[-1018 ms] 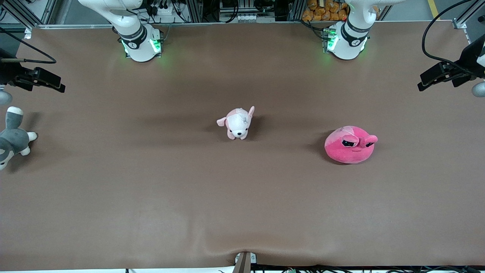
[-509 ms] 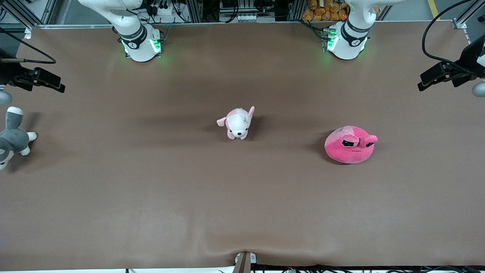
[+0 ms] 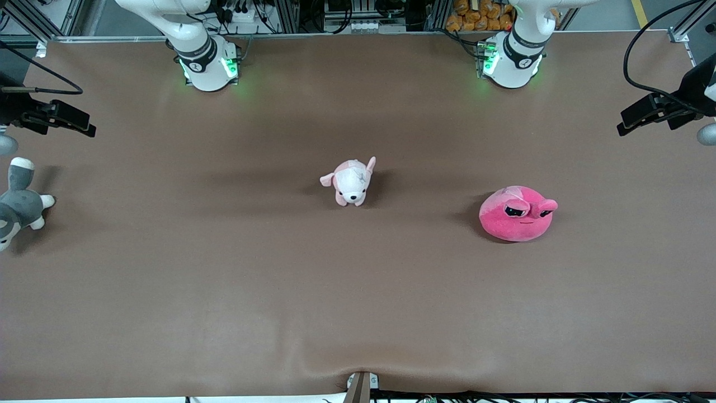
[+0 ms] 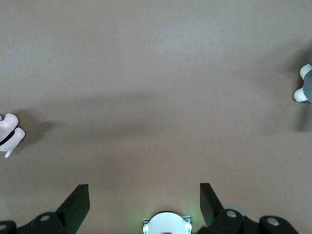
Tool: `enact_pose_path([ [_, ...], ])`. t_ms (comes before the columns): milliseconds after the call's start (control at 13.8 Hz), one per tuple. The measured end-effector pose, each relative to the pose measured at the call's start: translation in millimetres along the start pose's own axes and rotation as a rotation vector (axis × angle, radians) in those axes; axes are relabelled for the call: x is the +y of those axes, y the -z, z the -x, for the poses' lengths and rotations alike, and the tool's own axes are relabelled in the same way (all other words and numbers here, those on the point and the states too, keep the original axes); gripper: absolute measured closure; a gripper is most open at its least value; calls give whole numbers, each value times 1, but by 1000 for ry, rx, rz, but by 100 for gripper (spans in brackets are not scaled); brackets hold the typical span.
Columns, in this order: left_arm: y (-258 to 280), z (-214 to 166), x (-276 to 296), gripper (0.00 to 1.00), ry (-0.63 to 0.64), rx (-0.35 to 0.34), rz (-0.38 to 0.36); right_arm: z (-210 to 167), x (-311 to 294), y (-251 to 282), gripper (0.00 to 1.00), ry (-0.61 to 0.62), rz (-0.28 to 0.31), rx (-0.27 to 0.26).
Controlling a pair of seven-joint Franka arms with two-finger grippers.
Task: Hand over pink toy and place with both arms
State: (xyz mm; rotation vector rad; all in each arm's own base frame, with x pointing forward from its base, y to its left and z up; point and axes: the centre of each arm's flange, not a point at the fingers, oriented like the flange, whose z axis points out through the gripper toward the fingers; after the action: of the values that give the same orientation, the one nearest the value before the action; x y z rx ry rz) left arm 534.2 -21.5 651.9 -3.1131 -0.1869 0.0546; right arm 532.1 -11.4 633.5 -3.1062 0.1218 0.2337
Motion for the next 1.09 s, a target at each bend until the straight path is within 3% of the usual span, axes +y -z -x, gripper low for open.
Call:
enact_pose_path([
  [1091, -2, -2, -13, 0, 23, -11, -1, -1, -1, -1, 0, 1, 0, -1],
])
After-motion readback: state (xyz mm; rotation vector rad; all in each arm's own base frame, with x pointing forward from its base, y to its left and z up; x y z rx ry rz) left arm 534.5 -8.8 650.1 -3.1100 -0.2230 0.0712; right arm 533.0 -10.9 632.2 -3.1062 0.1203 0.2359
